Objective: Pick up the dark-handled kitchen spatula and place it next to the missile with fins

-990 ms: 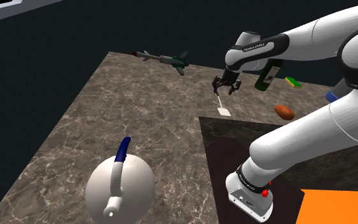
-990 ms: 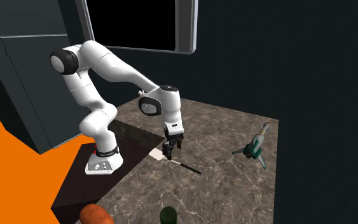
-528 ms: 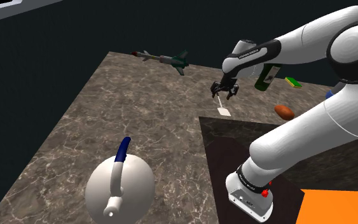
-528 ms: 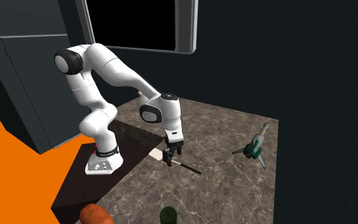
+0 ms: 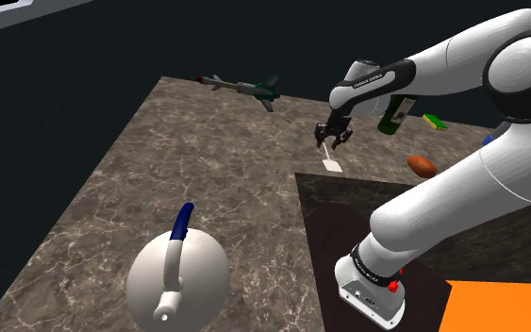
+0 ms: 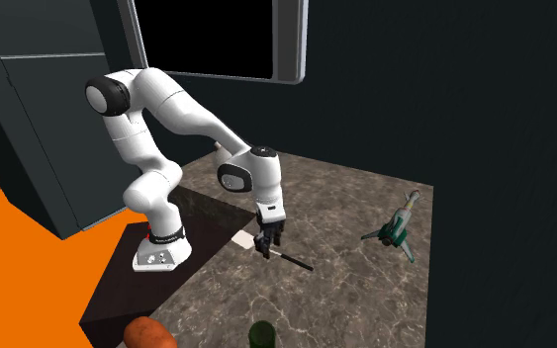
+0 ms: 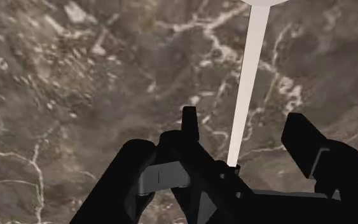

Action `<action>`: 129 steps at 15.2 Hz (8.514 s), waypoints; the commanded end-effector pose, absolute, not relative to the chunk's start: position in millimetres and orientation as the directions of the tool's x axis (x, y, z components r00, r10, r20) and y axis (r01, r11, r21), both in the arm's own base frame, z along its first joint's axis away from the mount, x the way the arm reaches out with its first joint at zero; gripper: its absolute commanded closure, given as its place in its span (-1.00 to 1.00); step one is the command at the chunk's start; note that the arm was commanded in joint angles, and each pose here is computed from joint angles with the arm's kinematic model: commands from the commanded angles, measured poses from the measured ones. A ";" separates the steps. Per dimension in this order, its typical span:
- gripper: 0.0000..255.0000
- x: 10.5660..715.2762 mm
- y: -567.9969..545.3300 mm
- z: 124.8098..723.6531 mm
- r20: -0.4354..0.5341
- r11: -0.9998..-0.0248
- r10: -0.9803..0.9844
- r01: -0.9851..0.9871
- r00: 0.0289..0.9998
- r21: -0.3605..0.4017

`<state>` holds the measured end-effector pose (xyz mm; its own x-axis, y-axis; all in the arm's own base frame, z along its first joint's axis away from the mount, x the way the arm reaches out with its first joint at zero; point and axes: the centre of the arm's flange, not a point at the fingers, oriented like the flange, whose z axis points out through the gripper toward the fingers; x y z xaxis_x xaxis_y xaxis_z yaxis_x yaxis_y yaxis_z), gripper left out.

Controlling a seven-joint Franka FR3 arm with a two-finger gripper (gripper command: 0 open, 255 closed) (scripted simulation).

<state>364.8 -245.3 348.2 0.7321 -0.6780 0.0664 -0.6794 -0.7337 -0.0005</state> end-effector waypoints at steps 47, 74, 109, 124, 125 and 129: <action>1.00 364.9 -245.3 548.8 0.066 -0.734 -0.678 -0.679 0.732 0.000; 1.00 580.1 -181.2 537.6 0.066 -0.734 -0.678 -0.679 0.732 0.000; 1.00 580.1 -181.2 360.2 0.066 -0.734 -0.678 -0.679 0.732 0.000; -1.00 578.2 -179.4 399.7 0.066 -0.734 -0.678 -0.679 0.732 0.000; -1.00 577.7 -179.0 410.1 0.066 -0.734 -0.678 -0.679 0.732 0.000; -1.00 577.7 -179.0 410.1 0.066 -0.734 -0.678 -0.679 0.732 0.000</action>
